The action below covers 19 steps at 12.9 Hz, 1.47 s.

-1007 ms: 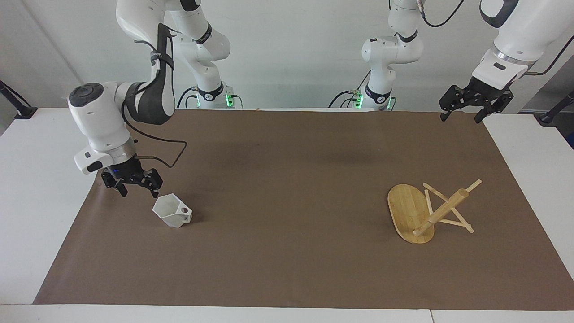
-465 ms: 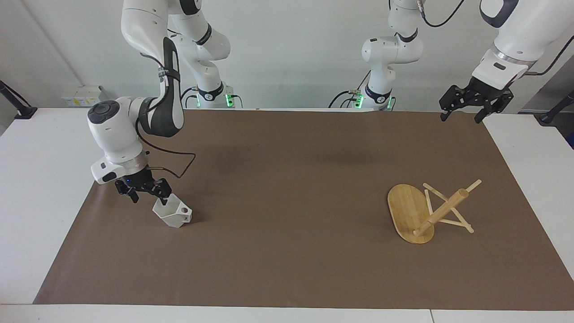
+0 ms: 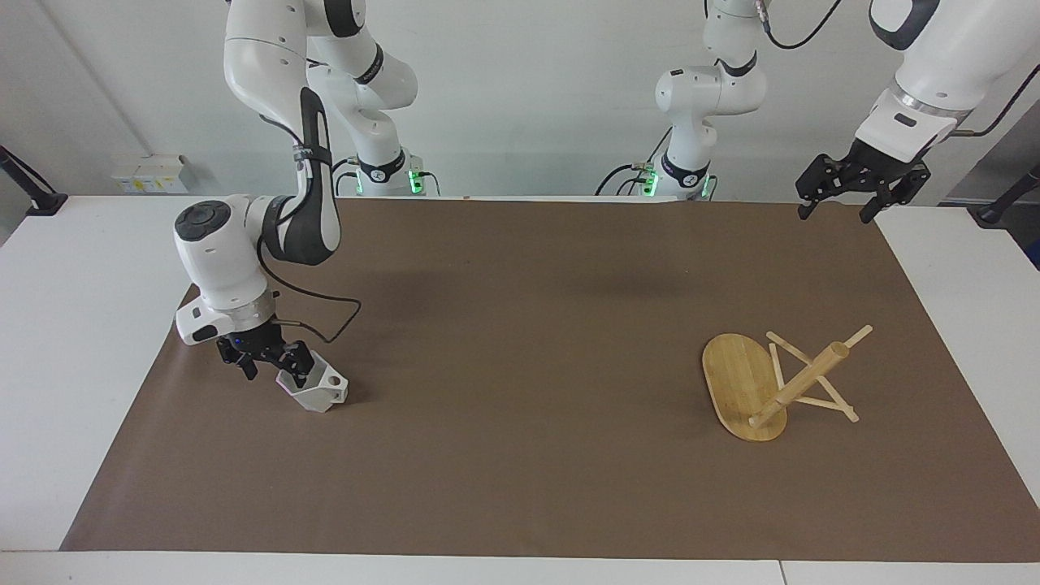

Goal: Hang cup on rack
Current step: 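Reach the right gripper to the white cup and grasp its rim, then lift the white cup with the right gripper toward the wooden rack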

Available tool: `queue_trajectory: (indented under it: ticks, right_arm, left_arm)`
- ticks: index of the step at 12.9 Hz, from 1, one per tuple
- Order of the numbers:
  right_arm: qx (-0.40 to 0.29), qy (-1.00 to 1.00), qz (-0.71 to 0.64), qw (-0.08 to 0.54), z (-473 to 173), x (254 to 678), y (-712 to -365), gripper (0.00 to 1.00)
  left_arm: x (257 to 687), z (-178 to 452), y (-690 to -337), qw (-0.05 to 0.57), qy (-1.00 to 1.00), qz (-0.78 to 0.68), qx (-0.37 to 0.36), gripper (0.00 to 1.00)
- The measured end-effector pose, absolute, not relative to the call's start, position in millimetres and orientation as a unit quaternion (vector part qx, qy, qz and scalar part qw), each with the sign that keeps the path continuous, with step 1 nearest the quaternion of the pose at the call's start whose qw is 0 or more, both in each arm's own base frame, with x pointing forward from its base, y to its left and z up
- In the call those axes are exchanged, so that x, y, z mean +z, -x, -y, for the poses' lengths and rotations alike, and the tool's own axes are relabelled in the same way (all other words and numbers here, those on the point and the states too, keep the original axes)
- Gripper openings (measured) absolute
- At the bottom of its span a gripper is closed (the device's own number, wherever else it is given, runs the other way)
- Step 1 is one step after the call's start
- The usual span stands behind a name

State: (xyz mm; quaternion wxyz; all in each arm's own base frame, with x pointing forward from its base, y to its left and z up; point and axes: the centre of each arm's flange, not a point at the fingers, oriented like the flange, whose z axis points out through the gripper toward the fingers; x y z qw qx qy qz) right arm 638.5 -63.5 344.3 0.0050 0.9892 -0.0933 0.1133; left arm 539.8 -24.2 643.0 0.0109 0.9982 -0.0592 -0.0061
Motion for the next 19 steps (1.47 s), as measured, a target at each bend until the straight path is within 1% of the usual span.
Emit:
queue_trajectory:
  ticks: [3,4,5,7,8,11,12,13,17,19]
  right_arm:
    - [0.113,-0.989,0.092,0.002,55,344,-639,1.00]
    - [0.113,-0.990,0.089,0.000,51,344,-640,0.93]
    - [0.114,-0.990,0.086,-0.001,48,344,-640,0.92]
    - [0.116,-0.990,0.078,-0.005,37,346,-642,0.71]
    - [0.118,-0.990,0.075,-0.006,33,348,-643,0.57]
    - [0.130,-0.989,0.073,-0.007,31,361,-647,0.19]
    - [0.135,-0.988,0.073,-0.008,31,366,-649,0.10]
    - [0.139,-0.988,0.073,-0.008,31,370,-651,0.05]
    - [0.134,-0.989,0.067,-0.011,25,386,-656,0.05]
    - [0.123,-0.991,0.051,-0.019,2,400,-653,0.05]
  left_arm:
    - [643,24,-540,0.011,-0.998,0.059,-0.006,1.00]
    - [643,24,-540,0.011,-0.998,0.059,-0.006,1.00]
    - [643,24,-540,0.011,-0.998,0.059,-0.006,1.00]
    - [643,24,-540,0.011,-0.998,0.059,-0.006,1.00]
    - [643,24,-540,0.011,-0.998,0.059,-0.006,1.00]
    - [643,24,-540,0.011,-0.998,0.059,-0.006,1.00]
    - [643,24,-540,0.011,-0.998,0.059,-0.006,1.00]
    - [643,24,-540,0.011,-0.998,0.059,-0.006,1.00]
    - [643,24,-540,0.011,-0.998,0.059,-0.006,1.00]
    - [643,24,-540,0.011,-0.998,0.059,-0.006,1.00]
